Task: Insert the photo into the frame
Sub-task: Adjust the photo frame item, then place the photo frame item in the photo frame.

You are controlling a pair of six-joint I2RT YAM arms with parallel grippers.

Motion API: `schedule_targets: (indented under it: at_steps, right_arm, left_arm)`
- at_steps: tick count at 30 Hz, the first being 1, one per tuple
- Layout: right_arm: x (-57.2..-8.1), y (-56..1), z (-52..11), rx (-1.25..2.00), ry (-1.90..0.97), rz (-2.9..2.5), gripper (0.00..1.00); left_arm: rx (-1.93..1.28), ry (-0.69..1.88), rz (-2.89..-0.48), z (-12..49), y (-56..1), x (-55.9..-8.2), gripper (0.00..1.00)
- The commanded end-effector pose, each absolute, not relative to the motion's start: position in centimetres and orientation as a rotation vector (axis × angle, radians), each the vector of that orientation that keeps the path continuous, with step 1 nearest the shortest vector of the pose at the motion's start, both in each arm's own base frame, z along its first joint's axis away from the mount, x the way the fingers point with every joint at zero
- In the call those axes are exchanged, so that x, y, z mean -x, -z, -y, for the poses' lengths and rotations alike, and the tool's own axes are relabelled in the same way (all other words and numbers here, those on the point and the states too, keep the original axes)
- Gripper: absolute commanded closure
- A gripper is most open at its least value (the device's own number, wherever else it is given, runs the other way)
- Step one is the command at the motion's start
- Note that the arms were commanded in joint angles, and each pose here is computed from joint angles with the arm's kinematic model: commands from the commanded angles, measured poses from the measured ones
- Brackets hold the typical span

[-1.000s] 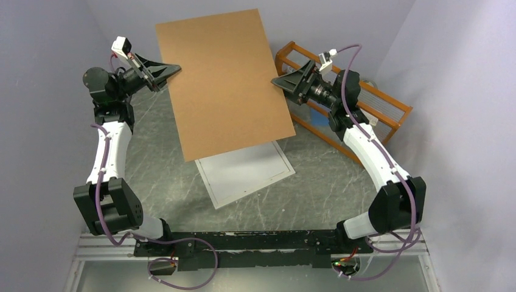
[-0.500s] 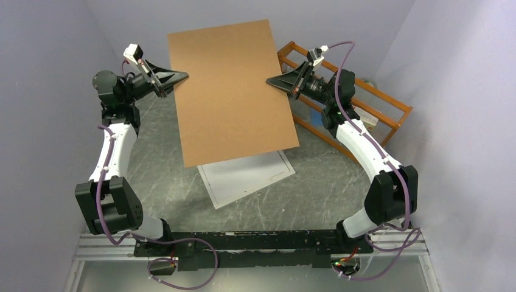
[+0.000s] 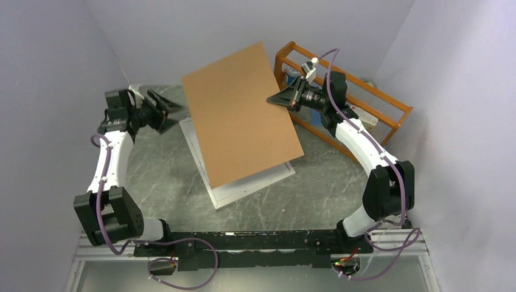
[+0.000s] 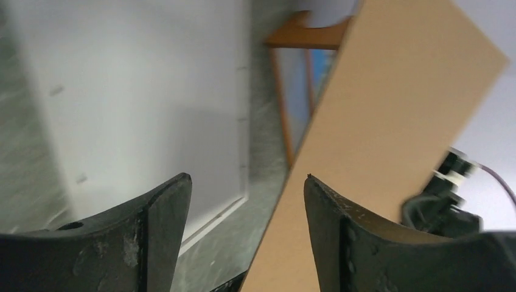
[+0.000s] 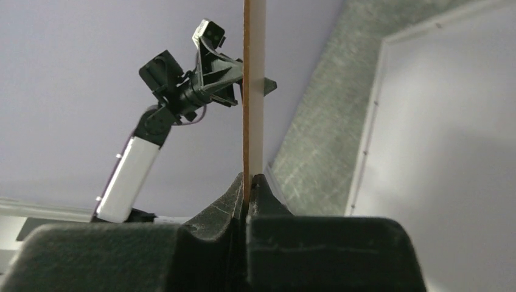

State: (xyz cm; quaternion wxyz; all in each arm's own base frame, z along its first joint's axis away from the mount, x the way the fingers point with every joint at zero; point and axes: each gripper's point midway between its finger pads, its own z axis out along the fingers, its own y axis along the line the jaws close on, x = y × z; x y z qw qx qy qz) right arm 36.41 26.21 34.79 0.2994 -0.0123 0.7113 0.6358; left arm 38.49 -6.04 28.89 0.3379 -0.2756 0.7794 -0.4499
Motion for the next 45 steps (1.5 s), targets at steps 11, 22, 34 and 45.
schedule_targets:
  at_steps: [11,22,34,45]
  right_arm:
    - [-39.0,-26.6,-28.7,0.161,-1.546,-2.137,1.00]
    - [-41.9,-23.4,-31.8,0.195,-1.546,-2.175,1.00]
    - [-43.8,-20.8,-32.6,0.149,-1.535,-2.218,1.00]
    - [-43.5,-19.3,-33.8,0.098,-1.554,-2.272,1.00]
  left_arm:
    - [1.050,0.865,-2.402,2.5,-7.6,-34.7,0.42]
    - [1.064,0.989,-2.456,3.3,-2.7,-36.5,0.65]
    - [1.086,1.046,-2.482,3.9,-1.6,-36.3,0.70]
    - [1.110,1.063,-2.482,4.0,-1.3,-36.4,0.72]
